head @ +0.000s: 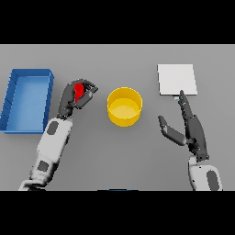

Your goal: Pick up the red beaker and tilt it to pour out 1 green nut into yellow bowl. Pick up the yellow bowl and place it on the metallic measuring scale.

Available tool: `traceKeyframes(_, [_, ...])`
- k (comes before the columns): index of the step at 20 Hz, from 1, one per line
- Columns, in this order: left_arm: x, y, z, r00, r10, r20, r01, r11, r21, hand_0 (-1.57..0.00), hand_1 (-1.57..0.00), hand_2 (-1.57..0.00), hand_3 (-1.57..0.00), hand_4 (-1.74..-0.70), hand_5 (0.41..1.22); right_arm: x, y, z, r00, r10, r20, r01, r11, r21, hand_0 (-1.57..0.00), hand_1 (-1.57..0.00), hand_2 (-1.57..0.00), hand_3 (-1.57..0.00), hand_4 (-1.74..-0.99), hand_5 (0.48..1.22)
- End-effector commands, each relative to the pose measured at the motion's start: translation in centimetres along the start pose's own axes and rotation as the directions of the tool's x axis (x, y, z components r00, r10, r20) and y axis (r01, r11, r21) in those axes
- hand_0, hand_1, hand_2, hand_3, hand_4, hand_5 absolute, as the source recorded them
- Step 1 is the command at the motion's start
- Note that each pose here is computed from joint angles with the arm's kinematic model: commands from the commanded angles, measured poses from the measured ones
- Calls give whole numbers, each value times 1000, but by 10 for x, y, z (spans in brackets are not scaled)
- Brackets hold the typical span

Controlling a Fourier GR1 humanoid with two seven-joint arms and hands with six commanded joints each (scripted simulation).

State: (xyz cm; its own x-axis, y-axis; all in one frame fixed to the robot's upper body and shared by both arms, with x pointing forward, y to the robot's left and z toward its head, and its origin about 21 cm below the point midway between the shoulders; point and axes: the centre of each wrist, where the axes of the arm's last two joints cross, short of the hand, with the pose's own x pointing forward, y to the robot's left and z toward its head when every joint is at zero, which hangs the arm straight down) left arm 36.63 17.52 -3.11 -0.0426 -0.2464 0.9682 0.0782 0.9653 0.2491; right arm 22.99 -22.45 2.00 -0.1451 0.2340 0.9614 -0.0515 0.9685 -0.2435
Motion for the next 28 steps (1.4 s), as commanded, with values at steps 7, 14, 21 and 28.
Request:
traceKeyframes(7, [5, 8, 1, 994, 109, 15, -109, 994, -11, -1483, -1486, -1493, -1462, -1639, 1157, -4, 5, 2, 1000, -14, 15, 14, 1000, -1, 1, 1, 1, 1, -1248, 645])
traceKeyframes(14, [45, 23, -9, 989, 112, 101, -107, 993, -54, -1553, -1553, -1555, -1548, -1720, 1131, -6, 2, 8, 1000, 10, 23, -11, 1000, 7, 1, 1, 1, 1, -1226, 650])
traceKeyframes(21, [60, 29, -18, 993, -42, 111, 53, 994, -100, -1559, -1560, -1561, -1556, -1727, 1138, -8, 2, 3, 998, 46, 45, -46, 999, -2, 1, 1, 1, 1, -1213, 662])
traceKeyframes(28, [101, 25, -29, 871, -452, 193, 486, 849, -207, -1569, -1569, -1569, -1568, -1738, 1127, -2, -2, 6, 997, 65, 31, -65, 998, 7, 1, 1, 1, 1, -1183, 663])
